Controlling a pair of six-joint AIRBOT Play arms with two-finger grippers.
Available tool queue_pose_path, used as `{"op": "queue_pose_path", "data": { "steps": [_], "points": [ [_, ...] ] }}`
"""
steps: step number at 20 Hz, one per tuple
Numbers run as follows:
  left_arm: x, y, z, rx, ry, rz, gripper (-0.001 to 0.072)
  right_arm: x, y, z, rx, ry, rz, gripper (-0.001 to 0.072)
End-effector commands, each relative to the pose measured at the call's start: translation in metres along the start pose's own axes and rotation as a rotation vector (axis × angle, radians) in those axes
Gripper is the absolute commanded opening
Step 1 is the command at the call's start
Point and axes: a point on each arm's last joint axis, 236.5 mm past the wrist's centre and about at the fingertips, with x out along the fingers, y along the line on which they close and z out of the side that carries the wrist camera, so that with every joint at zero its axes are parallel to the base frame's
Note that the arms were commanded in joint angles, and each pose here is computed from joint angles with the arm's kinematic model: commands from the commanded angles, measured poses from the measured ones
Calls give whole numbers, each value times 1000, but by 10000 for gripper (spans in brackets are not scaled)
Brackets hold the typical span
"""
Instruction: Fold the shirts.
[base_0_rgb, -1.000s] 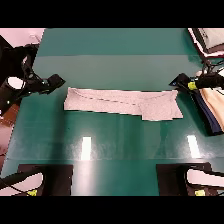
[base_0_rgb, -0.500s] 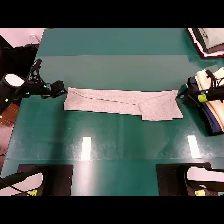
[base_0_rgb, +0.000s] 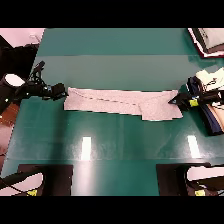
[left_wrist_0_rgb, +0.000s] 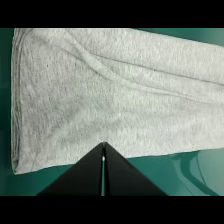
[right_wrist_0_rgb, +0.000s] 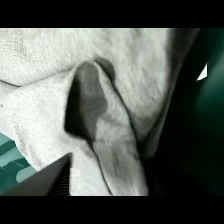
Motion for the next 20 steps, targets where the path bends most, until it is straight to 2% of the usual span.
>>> {"op": "queue_pose_path", "data": {
  "steps": [1, 3, 4, 11, 16, 20],
  "points": [
    [0, -1, -5, 3, 21, -4, 23, 15, 6, 5, -31, -1, 9, 369],
    [1, -4, -12, 13, 51, -8, 22, 16, 7, 7, -39, -10, 4, 100],
    [3, -9, -17, 29, 67, -10, 22, 15, 8, 7, -42, -10, 4, 15],
    [46, -111, -26, 263, 117, -111, 21, -20, 57, 7, -86, -91, -8, 13],
    [110, -185, -31, 400, 189, -184, 22, -43, 161, 8, -220, -112, 100, 13],
    [164, -199, -58, 421, 284, -188, 22, -55, 243, 6, -361, -119, 133, 13]
  ]
}}
